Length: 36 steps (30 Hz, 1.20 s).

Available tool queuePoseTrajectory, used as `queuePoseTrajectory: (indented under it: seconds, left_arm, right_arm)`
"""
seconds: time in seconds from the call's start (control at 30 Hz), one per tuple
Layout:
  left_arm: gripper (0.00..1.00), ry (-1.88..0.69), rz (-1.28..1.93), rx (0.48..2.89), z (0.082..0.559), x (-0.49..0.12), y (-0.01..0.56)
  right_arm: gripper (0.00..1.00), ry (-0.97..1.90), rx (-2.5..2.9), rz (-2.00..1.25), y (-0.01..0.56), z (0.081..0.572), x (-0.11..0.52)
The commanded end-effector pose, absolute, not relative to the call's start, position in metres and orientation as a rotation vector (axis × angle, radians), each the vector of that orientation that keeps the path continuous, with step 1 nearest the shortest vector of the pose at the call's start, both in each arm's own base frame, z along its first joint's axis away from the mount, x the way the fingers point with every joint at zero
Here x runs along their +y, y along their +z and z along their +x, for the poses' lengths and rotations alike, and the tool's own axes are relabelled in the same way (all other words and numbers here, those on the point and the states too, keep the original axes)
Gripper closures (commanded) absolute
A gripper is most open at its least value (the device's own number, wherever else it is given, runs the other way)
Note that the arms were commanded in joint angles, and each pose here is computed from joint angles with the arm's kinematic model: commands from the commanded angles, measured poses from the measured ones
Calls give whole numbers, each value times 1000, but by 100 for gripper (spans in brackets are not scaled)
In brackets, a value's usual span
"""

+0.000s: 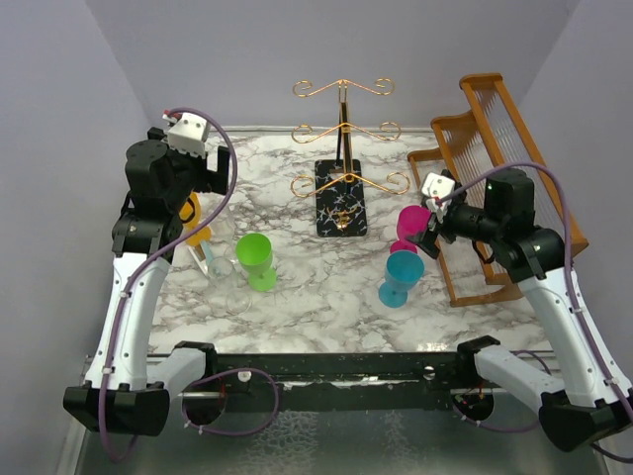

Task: Place the wine glass upside down on the wine glass rack

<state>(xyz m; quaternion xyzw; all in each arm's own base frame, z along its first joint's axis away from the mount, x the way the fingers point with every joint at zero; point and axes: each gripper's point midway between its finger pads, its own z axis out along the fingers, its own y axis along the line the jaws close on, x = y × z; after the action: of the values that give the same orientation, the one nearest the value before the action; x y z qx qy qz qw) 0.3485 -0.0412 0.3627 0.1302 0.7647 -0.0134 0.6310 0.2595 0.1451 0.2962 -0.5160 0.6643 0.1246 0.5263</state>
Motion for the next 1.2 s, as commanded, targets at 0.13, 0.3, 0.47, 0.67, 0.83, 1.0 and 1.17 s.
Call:
queuePoseTrajectory:
  seconds: [0.13,0.3,0.47,0.67,0.83,1.0,1.17]
  left_arm:
    - [1,-134,428,1784,345,-64,340]
    - [1,-176,479,1811,341,-72,323]
    - [1,-192,490,1822,343,-75,317]
    - [1,-210,490,1827,344,-77,317]
    - [1,-217,483,1834,346,-78,318]
    - [1,-213,480,1836,348,-77,318]
    - [1,-210,477,1835,348,-76,319]
  right_arm:
    - [0,389,1561,-1311,282,232,152]
    - [3,374,1638,-1315,259,236,146]
    - [14,335,1744,-1328,234,241,136]
    - [26,302,1843,-1316,216,243,126]
    - [31,296,1912,-1319,204,238,120]
    - [34,296,1973,-1323,190,237,116]
    - [37,296,1992,-1333,182,237,116]
